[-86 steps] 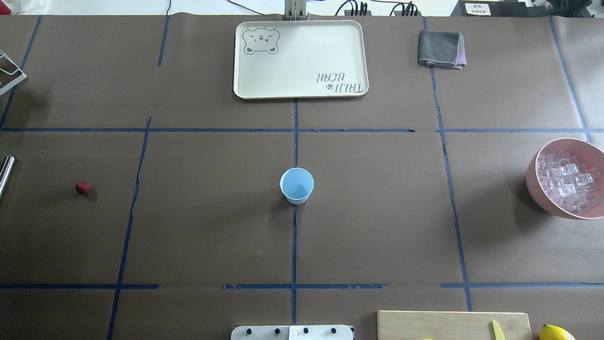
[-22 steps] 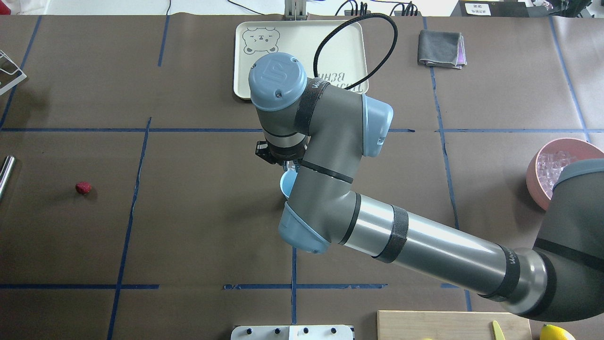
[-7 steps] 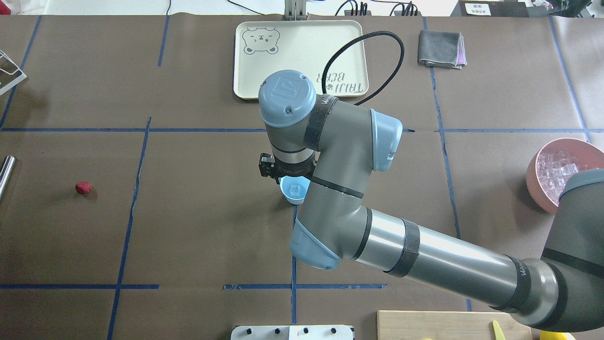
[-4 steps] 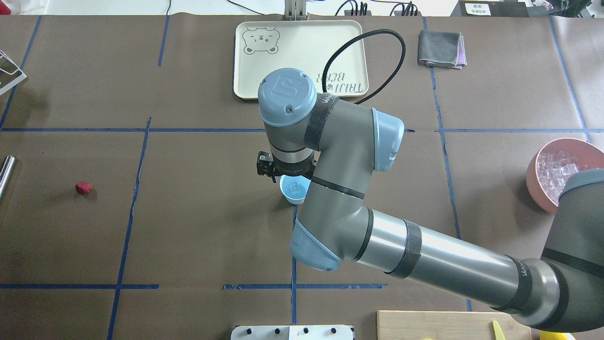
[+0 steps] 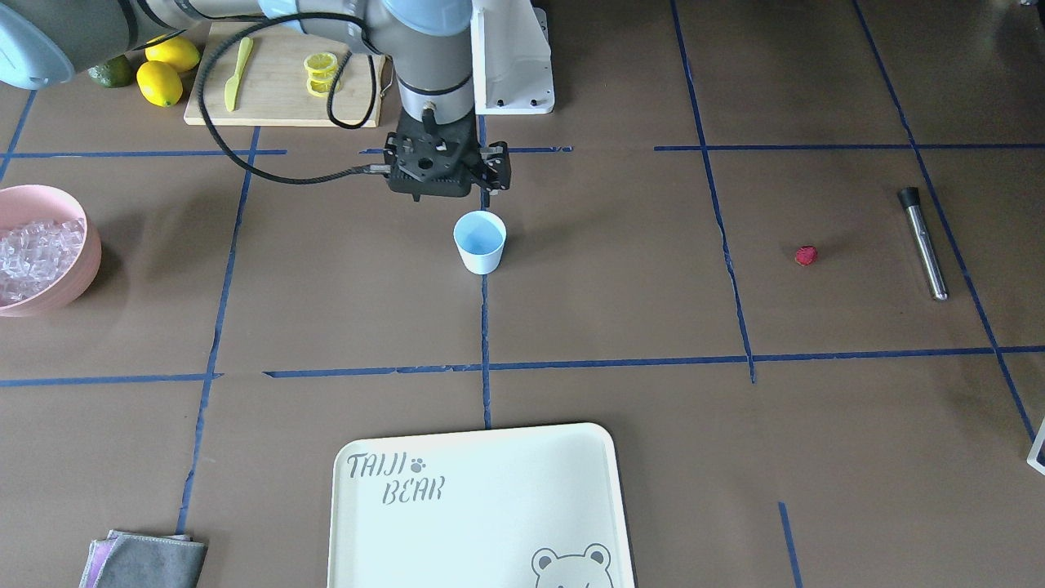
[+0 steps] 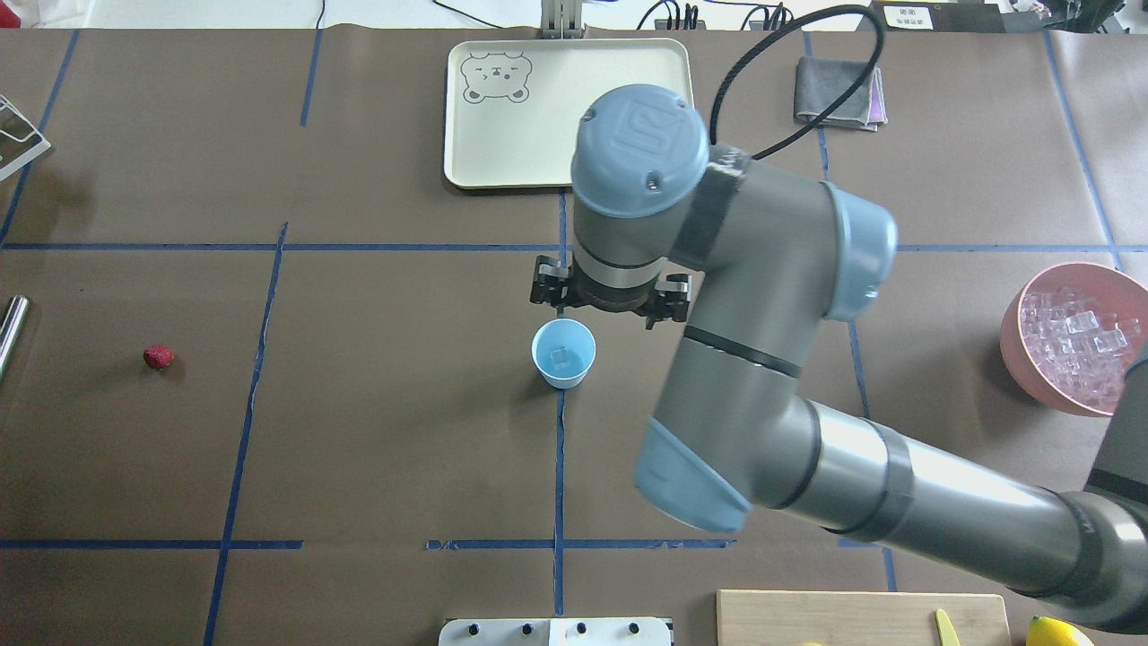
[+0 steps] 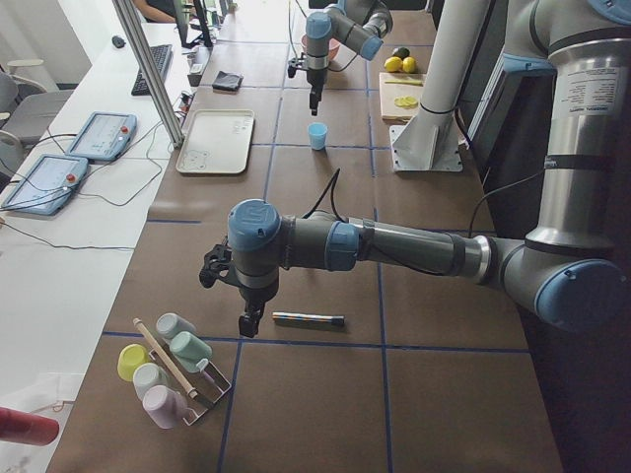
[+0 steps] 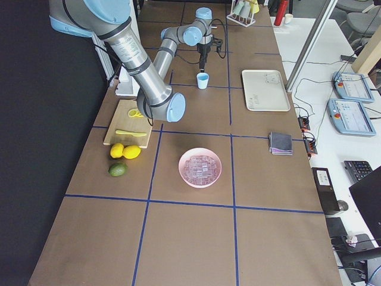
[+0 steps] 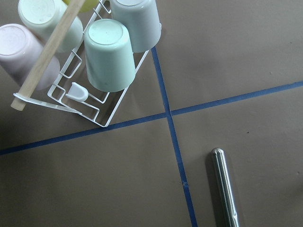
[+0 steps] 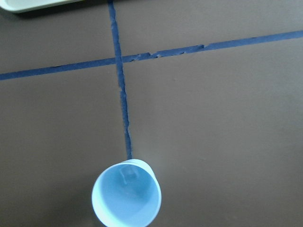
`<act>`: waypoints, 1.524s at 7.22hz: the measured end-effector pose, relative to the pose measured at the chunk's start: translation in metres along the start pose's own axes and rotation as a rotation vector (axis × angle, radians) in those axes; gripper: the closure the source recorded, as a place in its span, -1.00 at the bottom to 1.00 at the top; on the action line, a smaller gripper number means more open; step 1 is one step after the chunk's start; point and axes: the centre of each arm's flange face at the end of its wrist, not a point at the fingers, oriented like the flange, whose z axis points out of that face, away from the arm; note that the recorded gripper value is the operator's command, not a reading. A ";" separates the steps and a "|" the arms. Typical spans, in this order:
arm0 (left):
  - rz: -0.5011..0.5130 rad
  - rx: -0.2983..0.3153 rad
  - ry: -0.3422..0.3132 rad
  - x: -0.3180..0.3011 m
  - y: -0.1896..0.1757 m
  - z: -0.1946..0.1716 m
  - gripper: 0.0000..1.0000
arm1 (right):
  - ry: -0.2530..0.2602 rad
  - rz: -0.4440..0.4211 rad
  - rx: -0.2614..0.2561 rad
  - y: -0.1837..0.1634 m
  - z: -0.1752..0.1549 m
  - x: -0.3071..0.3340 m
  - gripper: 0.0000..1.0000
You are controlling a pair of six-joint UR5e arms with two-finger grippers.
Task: Mash ice and strawberries in cup
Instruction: 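Move the right gripper back over the pink bowl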
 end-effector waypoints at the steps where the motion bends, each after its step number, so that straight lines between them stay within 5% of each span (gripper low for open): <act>1: 0.000 0.000 0.000 0.000 0.000 0.000 -1.00 | -0.016 -0.025 0.030 0.001 -0.027 0.048 -0.99; 4: 0.010 0.014 -0.003 0.006 -0.002 -0.008 -1.00 | -0.015 -0.107 0.058 0.007 -0.070 0.179 -0.99; 9: -0.027 0.027 -0.005 0.023 0.018 -0.020 -1.00 | 0.107 -0.278 0.001 -0.019 -0.086 0.378 -0.99; 11: -0.030 0.028 -0.005 0.025 0.020 -0.021 -1.00 | 0.047 -0.318 0.016 -0.031 -0.053 0.447 -0.99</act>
